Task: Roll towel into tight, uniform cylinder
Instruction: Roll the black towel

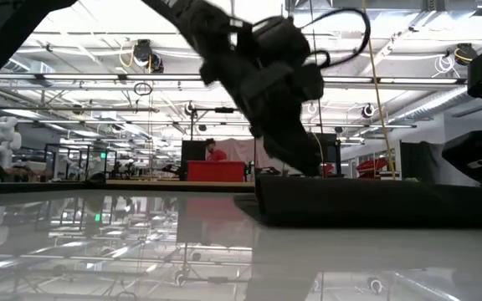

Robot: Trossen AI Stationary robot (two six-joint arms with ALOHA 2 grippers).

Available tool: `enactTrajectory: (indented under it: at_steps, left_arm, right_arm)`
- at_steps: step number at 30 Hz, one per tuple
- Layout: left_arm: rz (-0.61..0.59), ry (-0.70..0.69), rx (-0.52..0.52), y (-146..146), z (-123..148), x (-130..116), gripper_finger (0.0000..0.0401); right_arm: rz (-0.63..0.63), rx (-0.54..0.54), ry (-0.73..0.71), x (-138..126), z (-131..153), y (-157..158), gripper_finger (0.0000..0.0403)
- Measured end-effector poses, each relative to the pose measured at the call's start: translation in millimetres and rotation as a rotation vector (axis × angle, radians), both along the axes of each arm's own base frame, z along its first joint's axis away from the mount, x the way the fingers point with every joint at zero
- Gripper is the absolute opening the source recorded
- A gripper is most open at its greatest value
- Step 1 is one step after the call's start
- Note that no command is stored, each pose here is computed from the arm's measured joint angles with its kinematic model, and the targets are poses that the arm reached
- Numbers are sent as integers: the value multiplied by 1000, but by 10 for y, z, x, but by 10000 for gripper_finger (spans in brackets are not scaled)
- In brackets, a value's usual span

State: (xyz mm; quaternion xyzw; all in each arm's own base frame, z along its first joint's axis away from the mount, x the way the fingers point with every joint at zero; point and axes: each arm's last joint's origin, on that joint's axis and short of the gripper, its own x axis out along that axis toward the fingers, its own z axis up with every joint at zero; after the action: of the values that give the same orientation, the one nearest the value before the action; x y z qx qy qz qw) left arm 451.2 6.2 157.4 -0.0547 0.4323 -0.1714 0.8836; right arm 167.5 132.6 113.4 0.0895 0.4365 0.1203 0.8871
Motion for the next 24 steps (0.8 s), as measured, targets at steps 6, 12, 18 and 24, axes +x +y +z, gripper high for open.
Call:
enactTrajectory:
  at_steps: [6, 12, 18, 24]
  left_arm:
    - [-72, 43, 32, -144, 297, -30, 180]
    - [-199, 52, 5, -586, 517, -167, 180]
    - [-386, 28, 40, -1169, 525, -290, 180]
    - [-381, 18, 32, -1451, 410, -291, 180]
  right_arm:
    - [-8, -1, -4, 1, 4, -3, 142]
    - [-6, -15, -2, 17, 25, 7, 111]
    - [-6, -19, 0, 23, 29, 7, 101]
    - [-13, -16, 5, 21, 27, 5, 100]
